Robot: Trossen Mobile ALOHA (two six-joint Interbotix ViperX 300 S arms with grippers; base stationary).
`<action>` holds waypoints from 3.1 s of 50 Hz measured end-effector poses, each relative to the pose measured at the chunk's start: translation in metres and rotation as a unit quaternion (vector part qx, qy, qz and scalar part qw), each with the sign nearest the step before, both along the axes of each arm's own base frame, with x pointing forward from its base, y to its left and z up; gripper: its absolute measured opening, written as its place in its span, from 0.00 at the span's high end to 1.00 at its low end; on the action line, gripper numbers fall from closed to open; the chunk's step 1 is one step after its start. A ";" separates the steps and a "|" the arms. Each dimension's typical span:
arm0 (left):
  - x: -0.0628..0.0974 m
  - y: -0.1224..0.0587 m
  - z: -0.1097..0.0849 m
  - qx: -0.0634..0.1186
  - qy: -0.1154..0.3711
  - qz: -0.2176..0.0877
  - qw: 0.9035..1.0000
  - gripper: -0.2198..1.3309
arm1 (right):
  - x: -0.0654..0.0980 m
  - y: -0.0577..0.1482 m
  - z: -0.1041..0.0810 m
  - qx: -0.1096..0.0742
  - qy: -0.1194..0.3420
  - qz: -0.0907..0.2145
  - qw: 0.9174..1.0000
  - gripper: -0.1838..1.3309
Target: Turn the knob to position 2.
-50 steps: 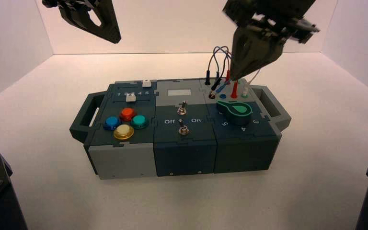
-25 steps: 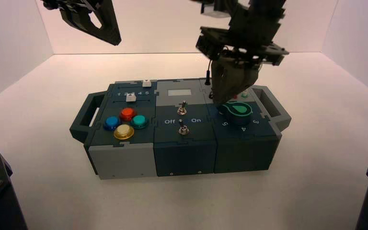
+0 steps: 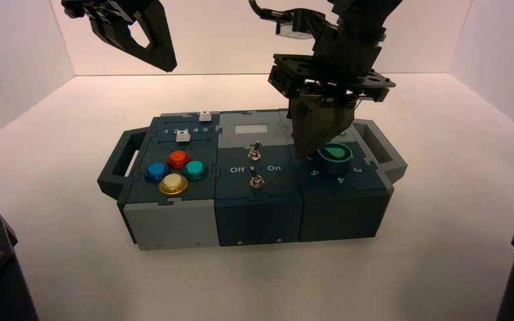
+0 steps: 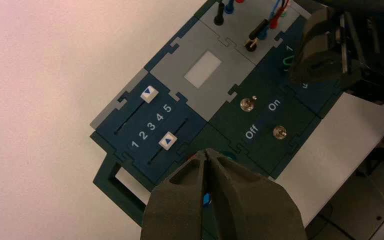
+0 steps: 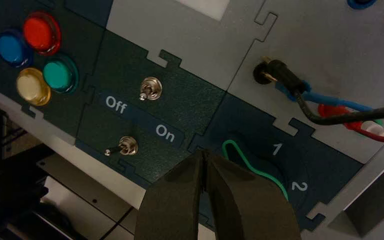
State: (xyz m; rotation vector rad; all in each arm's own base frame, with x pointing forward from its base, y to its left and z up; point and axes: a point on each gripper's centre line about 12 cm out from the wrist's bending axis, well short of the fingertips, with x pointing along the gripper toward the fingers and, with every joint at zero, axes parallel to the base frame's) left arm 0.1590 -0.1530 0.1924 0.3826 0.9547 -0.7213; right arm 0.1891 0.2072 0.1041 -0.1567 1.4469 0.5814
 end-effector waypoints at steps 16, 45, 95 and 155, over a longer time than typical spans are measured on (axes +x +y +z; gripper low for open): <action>-0.008 -0.003 -0.004 0.009 0.008 -0.020 1.000 0.97 | 0.017 -0.012 -0.004 -0.007 -0.006 -0.027 1.000 0.98; -0.012 -0.009 -0.010 0.026 0.015 -0.047 0.998 0.96 | 0.039 -0.020 0.004 -0.008 -0.017 -0.045 0.999 0.98; -0.013 -0.008 -0.006 0.020 0.006 -0.051 0.998 0.96 | 0.039 -0.028 -0.007 -0.033 0.010 -0.047 0.998 0.97; -0.014 -0.007 -0.002 0.015 -0.001 -0.051 0.999 0.96 | 0.039 -0.047 0.001 -0.051 0.012 -0.053 0.997 0.97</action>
